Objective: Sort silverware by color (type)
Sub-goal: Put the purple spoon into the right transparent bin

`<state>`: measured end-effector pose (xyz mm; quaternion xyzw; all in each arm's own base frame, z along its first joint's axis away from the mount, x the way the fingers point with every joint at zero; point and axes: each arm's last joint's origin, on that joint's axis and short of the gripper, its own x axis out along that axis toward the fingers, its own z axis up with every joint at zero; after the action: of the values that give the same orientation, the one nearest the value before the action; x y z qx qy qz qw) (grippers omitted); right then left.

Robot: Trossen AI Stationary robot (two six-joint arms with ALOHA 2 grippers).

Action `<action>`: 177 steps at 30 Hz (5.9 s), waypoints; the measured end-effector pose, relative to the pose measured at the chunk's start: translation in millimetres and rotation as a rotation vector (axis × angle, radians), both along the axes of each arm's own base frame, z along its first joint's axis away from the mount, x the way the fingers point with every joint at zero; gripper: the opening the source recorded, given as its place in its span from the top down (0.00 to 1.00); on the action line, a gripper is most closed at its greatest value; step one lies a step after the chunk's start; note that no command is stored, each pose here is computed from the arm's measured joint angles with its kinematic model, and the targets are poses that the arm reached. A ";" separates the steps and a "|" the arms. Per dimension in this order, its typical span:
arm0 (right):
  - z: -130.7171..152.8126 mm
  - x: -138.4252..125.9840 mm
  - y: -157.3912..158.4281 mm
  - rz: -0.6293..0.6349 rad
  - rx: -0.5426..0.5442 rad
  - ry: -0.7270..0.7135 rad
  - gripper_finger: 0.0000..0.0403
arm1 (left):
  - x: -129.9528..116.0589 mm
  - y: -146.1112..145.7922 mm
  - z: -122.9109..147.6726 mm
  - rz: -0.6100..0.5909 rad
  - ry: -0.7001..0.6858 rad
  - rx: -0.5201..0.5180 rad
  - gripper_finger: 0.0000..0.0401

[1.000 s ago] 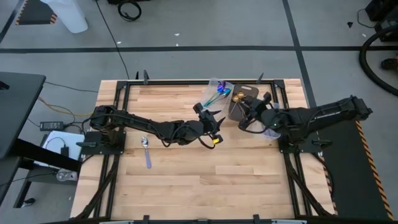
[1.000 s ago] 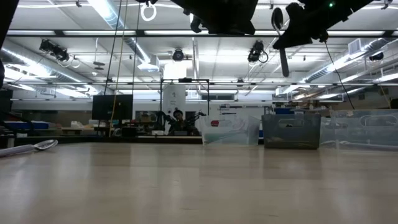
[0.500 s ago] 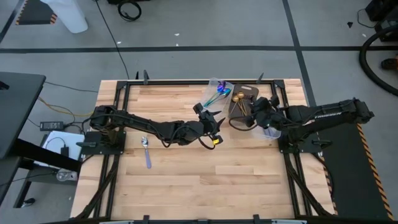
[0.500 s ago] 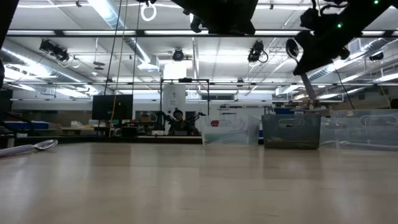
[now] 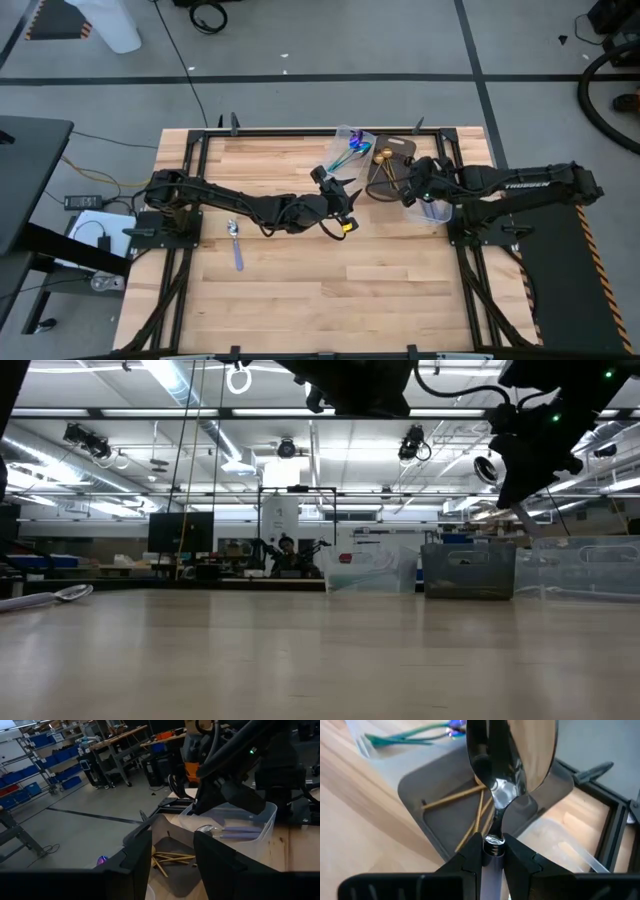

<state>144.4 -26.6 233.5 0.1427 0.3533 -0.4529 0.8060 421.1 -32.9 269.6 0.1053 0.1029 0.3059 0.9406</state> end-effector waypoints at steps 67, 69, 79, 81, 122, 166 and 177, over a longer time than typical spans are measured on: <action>-50.1 -18.7 -13.5 -0.286 0.510 0.345 0.83 | -0.5 -0.3 -2.5 -0.001 0.029 0.004 0.62; -50.5 -18.2 -14.0 -0.270 0.507 0.354 0.81 | -0.7 -0.3 -3.2 -0.001 0.037 0.005 0.62; -50.2 -16.9 -15.5 -0.251 0.460 0.354 0.70 | -0.9 -0.2 -4.3 -0.001 0.049 0.006 0.62; -50.2 -16.8 -15.6 -0.246 0.457 0.356 0.68 | -0.9 -0.2 -4.3 -0.001 0.050 0.006 0.62; -7.0 52.3 26.0 0.291 -0.127 -0.063 0.67 | -82.4 -45.2 -76.3 0.344 0.657 -0.668 0.62; 13.0 71.1 36.5 0.561 -0.284 -0.171 0.67 | -261.5 -81.9 -128.8 0.767 0.341 -0.965 0.77; 12.6 70.8 36.5 0.568 -0.289 -0.160 0.67 | -263.7 -80.0 -138.6 0.783 0.322 -1.019 0.57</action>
<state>215.3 9.9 246.2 -0.0424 0.2467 -0.2428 0.9372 157.4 -112.8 131.0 -0.3535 0.4049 0.5185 0.6650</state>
